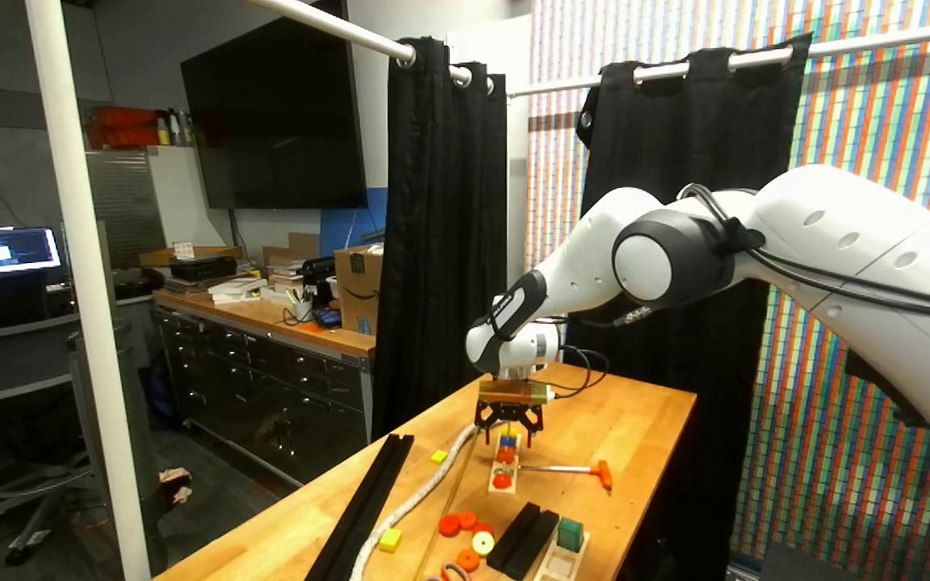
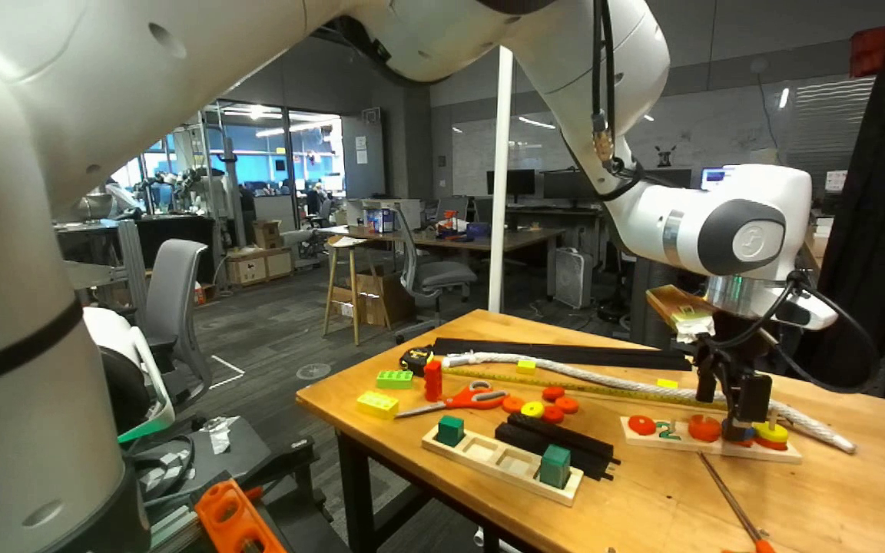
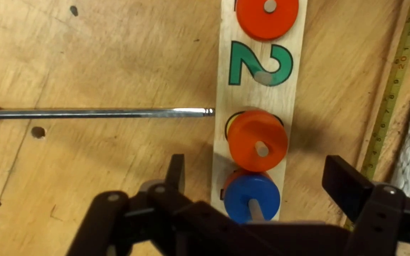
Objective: Pick up one token from the holder and put it on the table.
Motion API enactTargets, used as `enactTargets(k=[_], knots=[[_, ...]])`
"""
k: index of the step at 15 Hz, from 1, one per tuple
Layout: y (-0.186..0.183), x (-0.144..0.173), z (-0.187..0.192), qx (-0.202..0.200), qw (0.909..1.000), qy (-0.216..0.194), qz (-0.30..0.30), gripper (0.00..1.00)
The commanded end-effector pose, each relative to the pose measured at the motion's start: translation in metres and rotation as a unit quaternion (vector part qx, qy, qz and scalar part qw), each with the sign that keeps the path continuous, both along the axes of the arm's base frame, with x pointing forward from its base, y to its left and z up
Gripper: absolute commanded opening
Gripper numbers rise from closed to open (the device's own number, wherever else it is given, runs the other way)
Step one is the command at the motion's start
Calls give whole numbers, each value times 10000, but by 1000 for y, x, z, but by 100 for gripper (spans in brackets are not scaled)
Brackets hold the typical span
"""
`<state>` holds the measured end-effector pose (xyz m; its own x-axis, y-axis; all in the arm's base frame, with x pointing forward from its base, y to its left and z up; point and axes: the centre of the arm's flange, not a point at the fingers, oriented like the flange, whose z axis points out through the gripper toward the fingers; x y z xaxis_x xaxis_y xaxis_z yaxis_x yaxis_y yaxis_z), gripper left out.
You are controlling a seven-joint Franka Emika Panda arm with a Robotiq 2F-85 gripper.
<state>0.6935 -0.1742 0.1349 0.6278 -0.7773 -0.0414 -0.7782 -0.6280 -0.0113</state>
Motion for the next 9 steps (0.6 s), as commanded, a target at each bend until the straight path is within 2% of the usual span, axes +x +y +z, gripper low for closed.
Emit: enactTargets(k=[1,9], knots=[[-7,20,-1,-14,10000,62,-17,100],[-8,22,-7,109,9997,222,17,100]])
